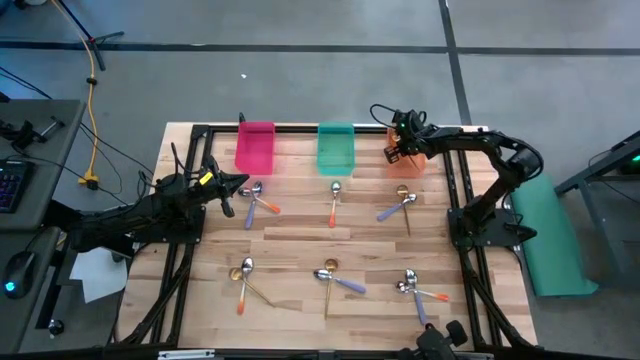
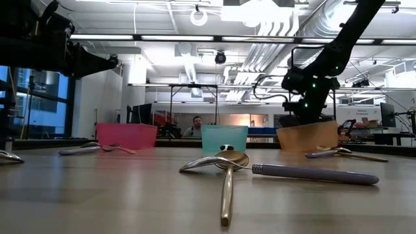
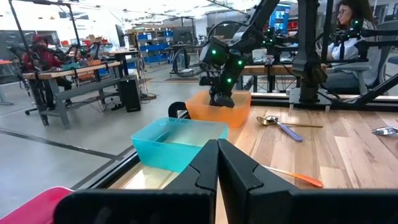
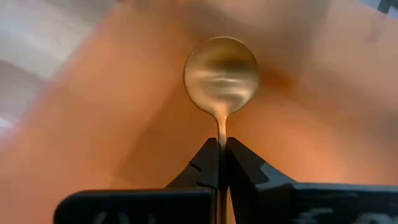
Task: Sort silverware by color (type)
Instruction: Put the gold spoon into the orange bin, then put the violet spoon into the red bin
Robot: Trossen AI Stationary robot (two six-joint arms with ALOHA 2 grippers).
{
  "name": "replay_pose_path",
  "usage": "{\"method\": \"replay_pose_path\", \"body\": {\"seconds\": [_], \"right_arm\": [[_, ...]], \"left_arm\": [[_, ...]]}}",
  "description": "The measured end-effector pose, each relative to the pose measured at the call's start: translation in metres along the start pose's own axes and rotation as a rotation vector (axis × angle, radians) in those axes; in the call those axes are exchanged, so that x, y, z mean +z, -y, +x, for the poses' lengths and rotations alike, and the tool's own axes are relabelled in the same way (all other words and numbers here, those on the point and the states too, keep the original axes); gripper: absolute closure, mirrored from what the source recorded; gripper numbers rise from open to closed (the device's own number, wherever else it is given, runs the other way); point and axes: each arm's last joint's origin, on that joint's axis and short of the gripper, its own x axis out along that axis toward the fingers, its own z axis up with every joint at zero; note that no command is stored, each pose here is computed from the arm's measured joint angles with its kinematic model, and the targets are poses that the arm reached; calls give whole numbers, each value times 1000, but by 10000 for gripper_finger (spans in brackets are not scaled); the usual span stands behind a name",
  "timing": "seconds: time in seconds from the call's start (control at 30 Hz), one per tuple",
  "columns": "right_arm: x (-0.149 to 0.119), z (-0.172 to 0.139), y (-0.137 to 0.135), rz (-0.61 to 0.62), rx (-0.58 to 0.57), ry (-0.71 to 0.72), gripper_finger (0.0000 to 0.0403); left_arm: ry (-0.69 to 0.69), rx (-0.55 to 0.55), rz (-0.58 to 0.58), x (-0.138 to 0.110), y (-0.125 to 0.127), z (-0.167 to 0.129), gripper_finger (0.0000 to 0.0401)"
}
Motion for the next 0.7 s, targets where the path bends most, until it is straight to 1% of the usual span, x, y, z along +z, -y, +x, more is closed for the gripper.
{"method": "replay_pose_path", "body": {"seconds": [0.17, 0.33, 0.53, 0.63, 0.7], "right_arm": [[0, 1, 0, -15, -9, -2, 399], [3, -4, 1, -13, -14, 20, 366], [9, -21, 3, -1, -7, 80, 319], [11, -32, 5, 3, -3, 106, 311], [12, -41, 5, 0, 0, 120, 313]], "left_arm": [[0, 0, 0, 0, 0, 0, 401], [0, 0, 0, 0, 0, 0, 401], [0, 0, 0, 0, 0, 0, 401], [0, 0, 0, 0, 0, 0, 401], [0, 0, 0, 0, 0, 0, 401]]}}
